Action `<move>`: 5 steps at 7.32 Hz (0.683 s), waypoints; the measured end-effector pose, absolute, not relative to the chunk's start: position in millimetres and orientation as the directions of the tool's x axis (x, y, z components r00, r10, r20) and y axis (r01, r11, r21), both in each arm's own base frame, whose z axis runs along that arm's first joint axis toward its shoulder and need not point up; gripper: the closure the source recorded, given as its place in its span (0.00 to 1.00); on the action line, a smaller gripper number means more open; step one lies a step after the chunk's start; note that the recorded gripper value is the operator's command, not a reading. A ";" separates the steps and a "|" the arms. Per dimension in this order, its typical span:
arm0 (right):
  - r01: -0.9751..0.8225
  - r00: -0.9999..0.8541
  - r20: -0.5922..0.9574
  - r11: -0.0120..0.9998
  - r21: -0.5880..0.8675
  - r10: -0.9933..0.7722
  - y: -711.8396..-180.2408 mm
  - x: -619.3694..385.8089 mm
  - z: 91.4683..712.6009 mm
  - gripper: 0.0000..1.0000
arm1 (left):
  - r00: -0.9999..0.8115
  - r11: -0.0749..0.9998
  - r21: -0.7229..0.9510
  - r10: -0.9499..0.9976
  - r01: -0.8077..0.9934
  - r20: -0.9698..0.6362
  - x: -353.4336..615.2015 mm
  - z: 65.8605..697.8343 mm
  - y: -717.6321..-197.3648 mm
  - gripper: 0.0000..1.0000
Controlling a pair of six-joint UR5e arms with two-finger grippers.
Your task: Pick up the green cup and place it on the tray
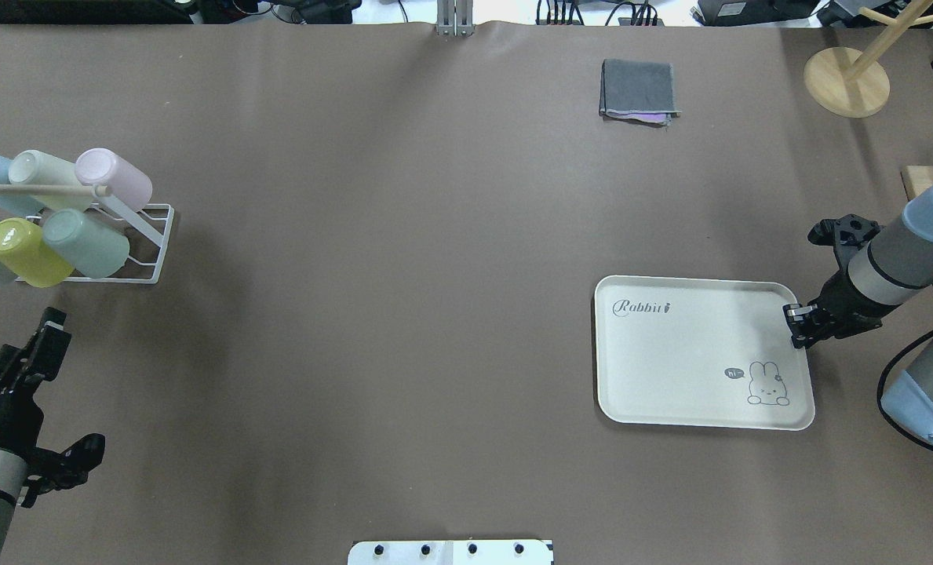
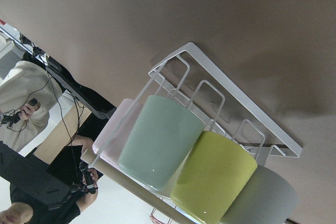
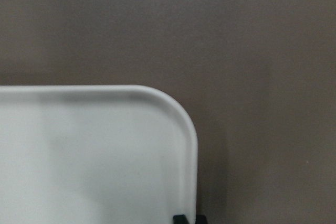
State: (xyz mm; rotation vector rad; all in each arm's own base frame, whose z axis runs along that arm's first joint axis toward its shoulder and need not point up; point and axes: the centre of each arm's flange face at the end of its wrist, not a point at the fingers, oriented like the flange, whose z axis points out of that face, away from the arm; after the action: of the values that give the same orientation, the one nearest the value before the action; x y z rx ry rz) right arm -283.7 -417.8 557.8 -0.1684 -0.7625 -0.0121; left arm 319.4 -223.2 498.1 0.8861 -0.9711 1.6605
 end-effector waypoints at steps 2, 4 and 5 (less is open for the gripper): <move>0.075 0.707 0.706 0.989 -0.125 0.035 -418.0 -283.2 541.9 1.00 | -0.314 -0.231 -0.242 0.365 -0.943 0.877 339.9 513.0 -218.2 0.04; 0.072 0.681 0.732 0.992 -0.103 0.026 -417.0 -281.0 522.2 1.00 | -0.400 -0.270 -0.319 0.337 -0.908 0.852 356.5 510.5 -217.5 0.04; 0.071 0.654 0.756 0.992 -0.104 0.032 -416.2 -278.0 515.4 1.00 | -0.426 -0.280 -0.344 0.327 -0.896 0.844 360.4 506.3 -219.0 0.04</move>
State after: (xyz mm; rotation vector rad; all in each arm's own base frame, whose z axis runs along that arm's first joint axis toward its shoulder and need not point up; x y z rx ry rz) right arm -278.0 -416.2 515.4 -0.1279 -0.8585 -0.0218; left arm 360.4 -219.0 506.3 0.8330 -1.0731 1.8241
